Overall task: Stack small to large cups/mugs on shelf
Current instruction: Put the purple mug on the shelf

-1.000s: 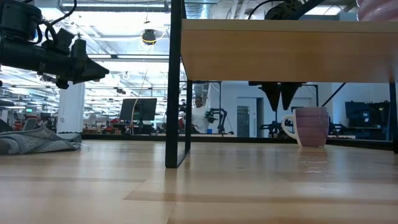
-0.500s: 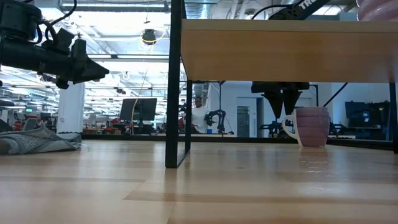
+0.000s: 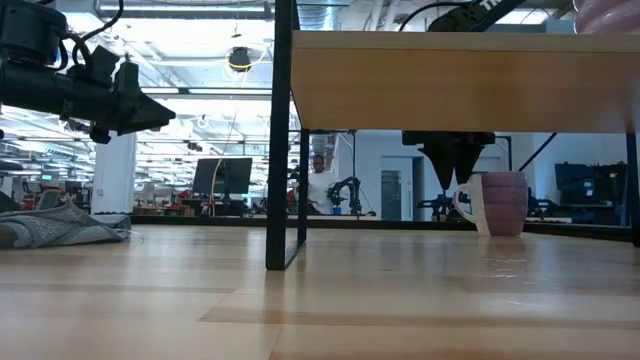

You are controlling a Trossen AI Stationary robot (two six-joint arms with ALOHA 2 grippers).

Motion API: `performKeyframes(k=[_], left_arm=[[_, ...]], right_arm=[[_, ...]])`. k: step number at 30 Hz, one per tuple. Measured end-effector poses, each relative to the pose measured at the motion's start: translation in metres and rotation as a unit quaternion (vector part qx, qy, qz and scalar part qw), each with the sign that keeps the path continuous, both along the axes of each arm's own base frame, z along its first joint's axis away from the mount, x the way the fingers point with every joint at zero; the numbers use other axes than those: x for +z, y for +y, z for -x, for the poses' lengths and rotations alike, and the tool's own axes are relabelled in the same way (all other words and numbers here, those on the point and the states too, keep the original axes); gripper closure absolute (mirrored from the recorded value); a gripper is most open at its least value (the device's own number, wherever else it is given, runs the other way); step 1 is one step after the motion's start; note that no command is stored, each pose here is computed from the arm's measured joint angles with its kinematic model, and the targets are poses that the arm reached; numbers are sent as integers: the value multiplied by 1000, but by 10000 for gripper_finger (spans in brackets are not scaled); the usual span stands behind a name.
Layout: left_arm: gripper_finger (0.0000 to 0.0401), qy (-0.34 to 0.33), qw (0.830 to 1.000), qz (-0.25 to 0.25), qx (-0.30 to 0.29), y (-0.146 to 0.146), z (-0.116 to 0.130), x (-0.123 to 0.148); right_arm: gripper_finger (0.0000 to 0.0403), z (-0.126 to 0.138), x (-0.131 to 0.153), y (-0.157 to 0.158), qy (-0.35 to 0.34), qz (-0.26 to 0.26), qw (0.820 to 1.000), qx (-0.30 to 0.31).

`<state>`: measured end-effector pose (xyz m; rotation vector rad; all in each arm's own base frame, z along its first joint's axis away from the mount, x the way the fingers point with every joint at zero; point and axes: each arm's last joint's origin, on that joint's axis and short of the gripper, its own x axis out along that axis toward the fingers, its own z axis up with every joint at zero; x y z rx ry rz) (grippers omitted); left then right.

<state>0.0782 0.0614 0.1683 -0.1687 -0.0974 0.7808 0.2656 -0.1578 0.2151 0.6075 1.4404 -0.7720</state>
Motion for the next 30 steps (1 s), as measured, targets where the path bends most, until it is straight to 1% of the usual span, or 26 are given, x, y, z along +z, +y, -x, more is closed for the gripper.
performKeyframes(k=[13,21,26,30], left_arm=[[280,0,1000,0,0,0,0,0],[280,0,1000,0,0,0,0,0],[280,0,1000,0,0,0,0,0],[280,0,1000,0,0,0,0,0]], right_arm=[[159,-8,0,37,43,-24,997,60],[159,-13,0,55,51,-32,994,90],[159,-14,1,63,61,-39,993,91],[159,-10,2,67,85,-47,992,81]])
